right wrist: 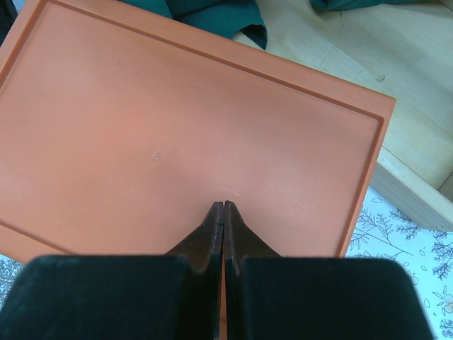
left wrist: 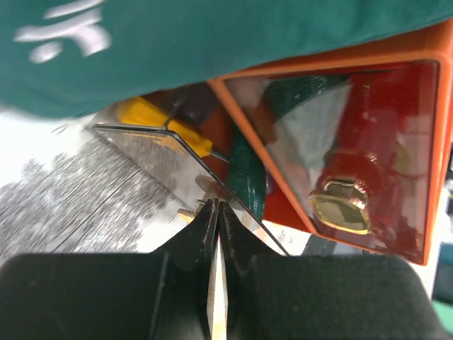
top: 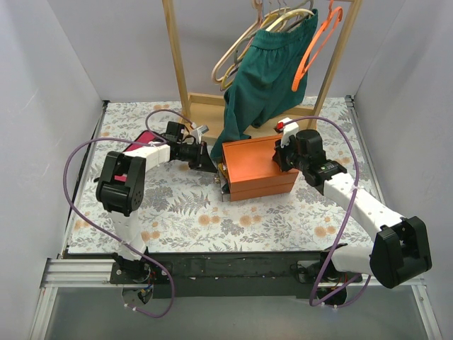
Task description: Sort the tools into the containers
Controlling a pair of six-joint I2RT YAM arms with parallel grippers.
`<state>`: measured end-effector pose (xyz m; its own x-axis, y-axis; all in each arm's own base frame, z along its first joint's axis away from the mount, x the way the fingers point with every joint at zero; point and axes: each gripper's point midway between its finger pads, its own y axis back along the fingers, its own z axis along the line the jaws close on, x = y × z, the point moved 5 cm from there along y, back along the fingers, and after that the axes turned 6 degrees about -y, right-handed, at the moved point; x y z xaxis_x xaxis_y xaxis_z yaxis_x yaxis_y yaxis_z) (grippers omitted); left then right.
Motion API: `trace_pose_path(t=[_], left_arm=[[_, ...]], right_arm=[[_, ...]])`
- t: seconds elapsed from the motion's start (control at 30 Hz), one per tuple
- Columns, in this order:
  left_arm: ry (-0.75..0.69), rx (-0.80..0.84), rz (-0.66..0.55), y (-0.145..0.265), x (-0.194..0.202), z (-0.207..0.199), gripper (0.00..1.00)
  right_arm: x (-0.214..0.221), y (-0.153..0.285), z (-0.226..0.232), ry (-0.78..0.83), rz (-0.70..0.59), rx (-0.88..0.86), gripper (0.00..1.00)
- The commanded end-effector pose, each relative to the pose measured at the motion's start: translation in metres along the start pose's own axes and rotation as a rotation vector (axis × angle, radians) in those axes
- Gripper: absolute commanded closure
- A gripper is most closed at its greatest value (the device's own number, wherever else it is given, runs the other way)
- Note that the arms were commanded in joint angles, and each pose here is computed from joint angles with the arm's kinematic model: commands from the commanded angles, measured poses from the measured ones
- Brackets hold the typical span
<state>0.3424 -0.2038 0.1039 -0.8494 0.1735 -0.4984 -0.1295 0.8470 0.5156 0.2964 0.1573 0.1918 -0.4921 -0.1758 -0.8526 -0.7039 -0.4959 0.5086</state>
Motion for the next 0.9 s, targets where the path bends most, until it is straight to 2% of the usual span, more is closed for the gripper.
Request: trace_pose_path(t=[0.0,0.4,0.63,0.73,0.77,0.8,0.83,0.87], left_arm=[[-0.064,0.182,-0.024,-0.007,-0.014,-0.023,0.95],[-0.085,0.299,-0.048,-0.030,-0.012,-0.033,0.93],[-0.063,0.252,-0.027,-0.016,-0.003,-0.038,0.90],[-0.036,0.153,-0.006,0.000,0.005,-0.034,0.70],[-0.048,0.071,-0.022,0.008,0.003,-0.031,0.55],[0.014,0.014,0.012,0.017,0.011,-0.026,0.49],[0.034,-0.039,0.025,0.022,0.015,-0.021,0.34],[0.051,-0.077,0.037,0.028,0.020,-0.018,0.29]], right_arm=[[0.051,0.001,0.000,-0.055,0.204,-0.004,0.99],[0.051,-0.006,-0.006,-0.060,0.228,0.012,0.99],[0.037,-0.002,-0.010,-0.034,0.204,0.031,0.99],[0.011,0.005,-0.012,0.040,0.145,0.034,0.99],[0.005,0.008,-0.013,0.061,0.131,0.042,0.99],[-0.008,0.013,-0.015,0.111,0.099,0.044,0.99],[-0.014,0.016,-0.015,0.141,0.082,0.042,0.87],[-0.020,0.019,-0.015,0.180,0.065,0.037,0.82]])
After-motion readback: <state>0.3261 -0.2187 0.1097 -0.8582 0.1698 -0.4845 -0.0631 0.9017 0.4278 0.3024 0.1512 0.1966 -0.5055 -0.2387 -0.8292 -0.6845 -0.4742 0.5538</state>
